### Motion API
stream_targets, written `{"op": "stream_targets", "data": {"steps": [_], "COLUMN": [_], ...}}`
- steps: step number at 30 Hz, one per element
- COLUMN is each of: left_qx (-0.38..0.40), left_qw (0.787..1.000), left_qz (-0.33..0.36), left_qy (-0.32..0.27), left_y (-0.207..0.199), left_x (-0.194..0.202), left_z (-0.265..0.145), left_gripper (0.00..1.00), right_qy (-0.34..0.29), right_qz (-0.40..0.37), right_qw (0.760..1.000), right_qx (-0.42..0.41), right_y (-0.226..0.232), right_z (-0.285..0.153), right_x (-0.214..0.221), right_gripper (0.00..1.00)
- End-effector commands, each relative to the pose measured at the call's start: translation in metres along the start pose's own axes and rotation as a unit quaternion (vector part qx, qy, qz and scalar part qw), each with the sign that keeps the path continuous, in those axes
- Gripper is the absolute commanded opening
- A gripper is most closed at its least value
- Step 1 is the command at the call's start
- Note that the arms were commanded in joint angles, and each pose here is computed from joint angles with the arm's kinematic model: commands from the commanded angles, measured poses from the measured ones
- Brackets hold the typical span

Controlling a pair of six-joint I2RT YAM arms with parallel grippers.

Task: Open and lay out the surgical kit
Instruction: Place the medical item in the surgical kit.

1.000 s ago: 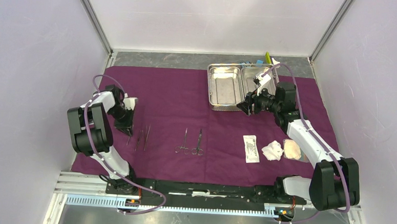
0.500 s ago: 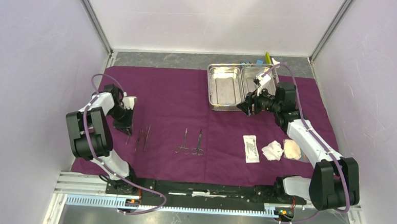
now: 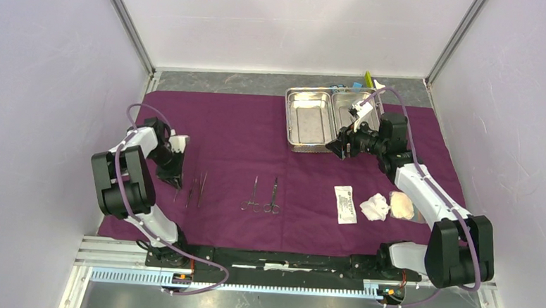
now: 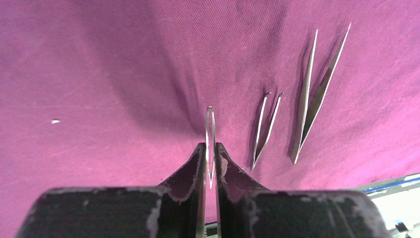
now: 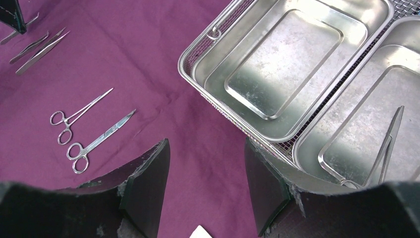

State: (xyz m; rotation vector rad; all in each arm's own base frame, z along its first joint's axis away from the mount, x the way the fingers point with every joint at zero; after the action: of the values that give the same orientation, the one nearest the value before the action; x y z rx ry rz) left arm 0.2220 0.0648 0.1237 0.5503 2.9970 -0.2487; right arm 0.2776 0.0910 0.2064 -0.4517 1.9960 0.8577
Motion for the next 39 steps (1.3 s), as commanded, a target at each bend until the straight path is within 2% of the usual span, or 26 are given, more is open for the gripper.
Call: {"op": "stream_targets", "data": {"steps": [1,14,30,39], "left_qx": [0.021,0.021,0.013,0.007], "left_qw": [0.999,0.999,0.999,0.999], "left_qz": [-0.015,-0.025,-0.021,-0.019], "left_qy": [0.024,0.010,0.045,0.036], "left_y": [-0.001,0.001,-0.002,-0.006], "left_x": [-0.002,-0.011,-0.009,-0.006], "left_z": [0.004,0.001,0.010,0.002], "left_gripper": [0.15,0.15,0.16,0.16], "right_qy": [-0.006,0.001,0.005,0.006], "right_qz": [-0.008,0.001,0.002,0.004], "right_qw": [1.000,1.000,1.000,1.000], "right_qx": [-0.003,-0.001,-0.001,-0.003], "right_y": [-0.003,-0.008,-0.011,-0.011], "right_z": [0.001,0.003,0.003,0.003], "right_x": [-0.005,-0.002,-0.001,-0.001], "right_gripper": [0.63,0.63,0.63,0.63]}}
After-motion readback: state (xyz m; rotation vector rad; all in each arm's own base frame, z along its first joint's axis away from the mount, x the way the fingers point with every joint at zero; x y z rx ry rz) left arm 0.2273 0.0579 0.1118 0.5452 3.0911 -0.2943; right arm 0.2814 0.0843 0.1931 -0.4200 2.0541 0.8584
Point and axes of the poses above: each gripper's point midway between its finger pads, its own z axis out along the fingers, its own y axis along the line the jaws close on, x = y × z, the point moved 10 cm from there along -z, back along the fingers, and after that the axes turned 15 degrees about z, right-handed, at the moved point
